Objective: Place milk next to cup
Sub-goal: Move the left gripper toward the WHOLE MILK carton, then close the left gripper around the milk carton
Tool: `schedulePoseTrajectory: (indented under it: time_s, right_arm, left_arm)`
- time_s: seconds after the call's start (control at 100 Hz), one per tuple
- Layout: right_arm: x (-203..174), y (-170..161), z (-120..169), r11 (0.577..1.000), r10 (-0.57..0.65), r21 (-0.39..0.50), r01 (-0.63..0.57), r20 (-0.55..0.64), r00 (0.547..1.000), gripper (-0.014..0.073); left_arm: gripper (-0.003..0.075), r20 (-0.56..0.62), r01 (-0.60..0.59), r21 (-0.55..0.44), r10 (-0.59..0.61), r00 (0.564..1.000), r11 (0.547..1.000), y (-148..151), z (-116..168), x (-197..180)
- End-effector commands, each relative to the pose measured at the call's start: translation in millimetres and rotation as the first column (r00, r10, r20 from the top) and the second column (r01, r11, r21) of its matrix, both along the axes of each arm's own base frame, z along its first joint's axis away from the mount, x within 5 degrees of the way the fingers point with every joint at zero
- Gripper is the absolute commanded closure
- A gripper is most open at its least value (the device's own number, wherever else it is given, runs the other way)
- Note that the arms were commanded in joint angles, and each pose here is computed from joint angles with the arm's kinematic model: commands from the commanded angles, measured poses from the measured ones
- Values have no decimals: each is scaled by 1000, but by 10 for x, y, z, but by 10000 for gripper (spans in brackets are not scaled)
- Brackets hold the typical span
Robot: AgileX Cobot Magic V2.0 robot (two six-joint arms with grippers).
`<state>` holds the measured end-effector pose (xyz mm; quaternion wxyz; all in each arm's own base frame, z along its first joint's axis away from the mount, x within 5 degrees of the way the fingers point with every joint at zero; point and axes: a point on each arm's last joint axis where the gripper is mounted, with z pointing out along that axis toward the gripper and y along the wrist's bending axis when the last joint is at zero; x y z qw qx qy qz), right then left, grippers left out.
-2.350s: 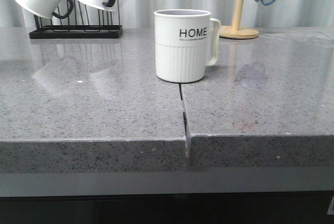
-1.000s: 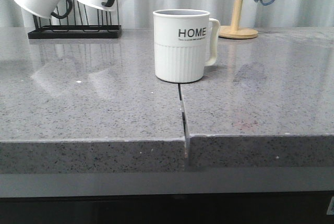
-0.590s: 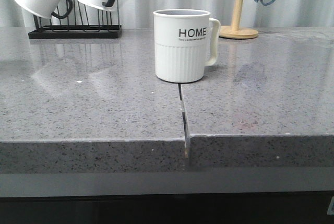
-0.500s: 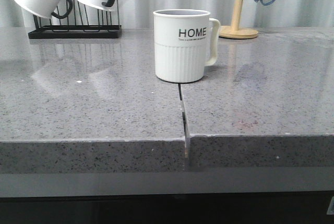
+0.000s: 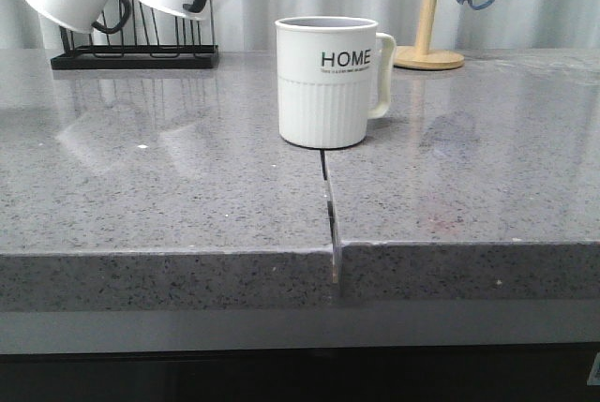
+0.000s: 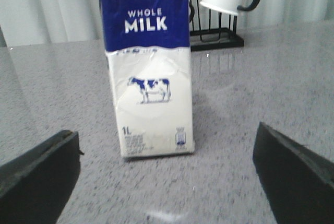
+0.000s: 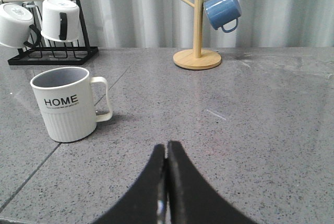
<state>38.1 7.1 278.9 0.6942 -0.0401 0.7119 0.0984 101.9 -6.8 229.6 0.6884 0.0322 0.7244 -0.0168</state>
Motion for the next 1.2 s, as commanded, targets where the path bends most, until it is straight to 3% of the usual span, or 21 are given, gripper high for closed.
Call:
schedulePoseTrajectory:
  time_s: [0.0, 0.1, 0.25, 0.45, 1.19]
  right_arm:
    - [-12, -3, 134, 1000, -3, 12, 2, 87, 996, 661]
    - [-12, -3, 134, 1000, -3, 12, 2, 87, 996, 661]
    - [-12, -3, 134, 1000, -3, 12, 2, 87, 996, 661]
    - [-12, -3, 134, 1000, -3, 12, 2, 87, 996, 661]
    - [-12, -3, 134, 1000, -3, 12, 2, 87, 996, 661]
  left_arm:
    - [87, 114, -9, -98, 21, 993, 995, 5, 196, 155]
    - [87, 30, -25, -108, 29, 999, 994, 1, 147, 350]
    - [87, 78, -12, -92, 20, 997, 996, -21, 181, 594]
    - [87, 18, -24, -65, 25, 1000, 998, -7, 97, 872]
    - [87, 20, -38, -52, 39, 999, 998, -2, 152, 1467]
